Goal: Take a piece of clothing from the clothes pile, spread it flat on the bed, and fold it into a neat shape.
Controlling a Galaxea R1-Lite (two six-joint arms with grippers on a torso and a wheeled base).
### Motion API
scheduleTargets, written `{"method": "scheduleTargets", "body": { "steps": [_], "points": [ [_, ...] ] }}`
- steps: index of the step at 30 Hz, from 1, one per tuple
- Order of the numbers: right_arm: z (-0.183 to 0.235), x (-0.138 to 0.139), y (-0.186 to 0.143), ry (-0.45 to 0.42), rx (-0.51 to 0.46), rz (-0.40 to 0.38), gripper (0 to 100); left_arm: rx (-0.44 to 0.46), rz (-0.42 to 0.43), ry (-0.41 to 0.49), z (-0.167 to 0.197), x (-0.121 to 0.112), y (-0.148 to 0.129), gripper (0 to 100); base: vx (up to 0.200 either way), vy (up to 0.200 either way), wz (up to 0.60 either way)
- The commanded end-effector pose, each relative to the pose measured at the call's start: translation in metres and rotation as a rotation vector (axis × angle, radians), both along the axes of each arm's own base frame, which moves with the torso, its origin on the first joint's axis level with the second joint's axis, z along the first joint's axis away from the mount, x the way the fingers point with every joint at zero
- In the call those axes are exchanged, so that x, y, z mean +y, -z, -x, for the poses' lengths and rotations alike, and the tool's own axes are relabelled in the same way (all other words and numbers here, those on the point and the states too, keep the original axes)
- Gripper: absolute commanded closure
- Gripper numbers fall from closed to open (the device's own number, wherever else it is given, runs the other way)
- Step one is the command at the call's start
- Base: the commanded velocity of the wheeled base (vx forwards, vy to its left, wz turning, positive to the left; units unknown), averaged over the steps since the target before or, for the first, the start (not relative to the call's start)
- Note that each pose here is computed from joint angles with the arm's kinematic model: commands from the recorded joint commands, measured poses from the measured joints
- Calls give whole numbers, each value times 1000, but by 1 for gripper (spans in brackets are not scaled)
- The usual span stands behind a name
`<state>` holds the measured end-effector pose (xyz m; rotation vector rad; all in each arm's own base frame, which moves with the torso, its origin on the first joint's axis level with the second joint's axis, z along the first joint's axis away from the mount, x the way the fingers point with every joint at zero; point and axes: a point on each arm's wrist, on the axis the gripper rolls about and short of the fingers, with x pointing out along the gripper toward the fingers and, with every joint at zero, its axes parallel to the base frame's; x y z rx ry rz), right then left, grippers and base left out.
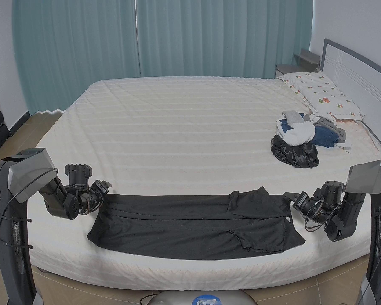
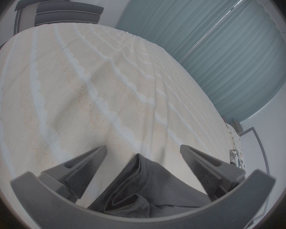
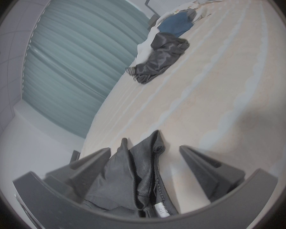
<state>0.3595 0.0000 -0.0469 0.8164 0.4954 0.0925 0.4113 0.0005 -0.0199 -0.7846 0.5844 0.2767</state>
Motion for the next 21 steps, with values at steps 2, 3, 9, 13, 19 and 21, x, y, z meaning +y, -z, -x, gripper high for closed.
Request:
{"method": "scheduleTargets", "body": {
  "steps": [2, 3, 9, 13, 19, 21],
  "points": [
    [11, -15, -21, 51, -23, -61, 0, -13, 14, 5, 1, 8, -6, 0, 0, 0, 0],
    [13, -14, -22, 49, -28, -66, 0, -20, 20, 36, 2, 7, -10, 0, 0, 0, 0],
    [16, -10, -17, 36, -23, -65, 0, -11, -66, 262, 17, 4, -8, 0, 0, 0, 0],
    [17, -6, -15, 26, -16, -63, 0, -43, -128, 365, 30, 4, -2, 0, 0, 0, 0],
    [17, -6, -14, 25, -13, -64, 0, -70, -208, 474, 42, 3, 6, 100, 0, 0, 0],
    [18, -5, -14, 22, -11, -64, 0, -66, -217, 480, 43, 3, 8, 100, 0, 0, 0]
  ]
}}
